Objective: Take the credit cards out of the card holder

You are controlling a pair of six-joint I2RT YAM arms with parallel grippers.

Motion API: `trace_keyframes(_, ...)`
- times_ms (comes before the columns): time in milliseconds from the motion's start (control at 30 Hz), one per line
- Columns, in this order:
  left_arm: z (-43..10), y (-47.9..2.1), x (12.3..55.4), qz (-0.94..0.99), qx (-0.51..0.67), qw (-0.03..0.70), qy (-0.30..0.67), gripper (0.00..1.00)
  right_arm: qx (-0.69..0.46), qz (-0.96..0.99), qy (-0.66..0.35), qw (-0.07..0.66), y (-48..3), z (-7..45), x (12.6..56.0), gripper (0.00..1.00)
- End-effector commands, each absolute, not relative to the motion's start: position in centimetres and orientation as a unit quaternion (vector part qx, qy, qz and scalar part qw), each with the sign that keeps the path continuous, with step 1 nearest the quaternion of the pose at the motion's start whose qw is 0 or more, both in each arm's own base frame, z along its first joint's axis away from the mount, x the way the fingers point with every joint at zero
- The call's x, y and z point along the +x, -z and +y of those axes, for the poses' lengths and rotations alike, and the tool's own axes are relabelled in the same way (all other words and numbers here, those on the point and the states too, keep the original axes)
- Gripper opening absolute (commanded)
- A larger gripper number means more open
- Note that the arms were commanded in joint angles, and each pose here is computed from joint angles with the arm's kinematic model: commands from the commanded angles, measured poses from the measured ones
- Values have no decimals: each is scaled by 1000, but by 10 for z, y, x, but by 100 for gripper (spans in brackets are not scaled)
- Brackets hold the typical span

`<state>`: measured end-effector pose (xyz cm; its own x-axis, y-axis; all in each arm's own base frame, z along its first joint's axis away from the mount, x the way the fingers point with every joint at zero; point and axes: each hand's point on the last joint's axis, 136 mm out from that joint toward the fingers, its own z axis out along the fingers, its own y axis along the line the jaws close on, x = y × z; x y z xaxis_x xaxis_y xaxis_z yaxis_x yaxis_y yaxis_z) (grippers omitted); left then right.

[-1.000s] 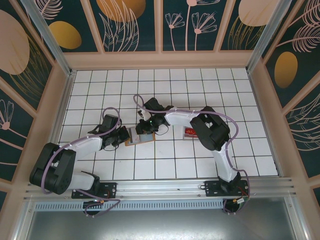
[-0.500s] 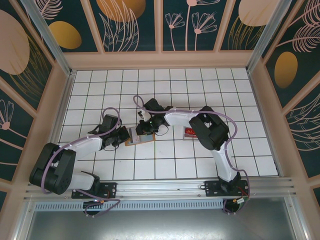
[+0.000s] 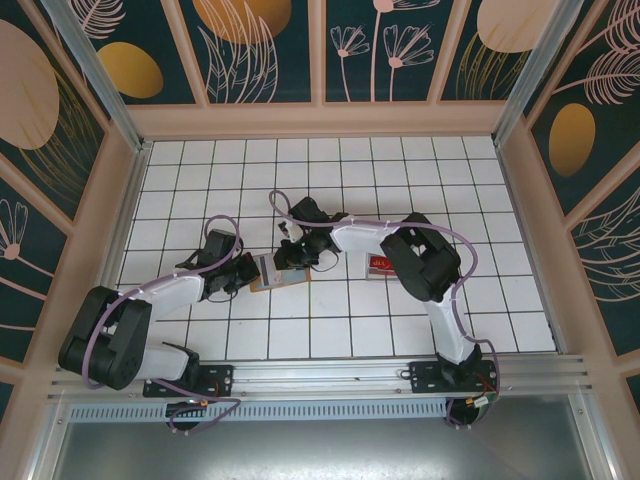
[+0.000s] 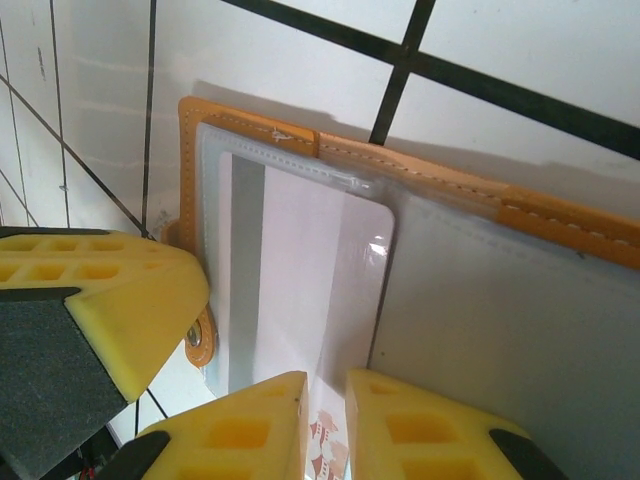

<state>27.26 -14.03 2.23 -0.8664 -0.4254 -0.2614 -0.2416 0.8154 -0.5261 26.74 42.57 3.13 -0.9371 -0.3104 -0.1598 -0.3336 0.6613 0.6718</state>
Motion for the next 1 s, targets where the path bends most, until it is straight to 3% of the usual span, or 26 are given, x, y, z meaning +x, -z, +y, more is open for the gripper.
trace_keyframes(0,-136,-12,260,939,-188,163,238,3,-164,921,-352,25,-38,412,270,18)
trace_keyframes(367,-136,-11,260,939,-186,162,239,2,-163,915,-367,35,-50,410,272,19)
trace_keyframes(967,-138,-12,260,938,-184,162,243,1,-176,907,-382,-11,-29,426,264,21)
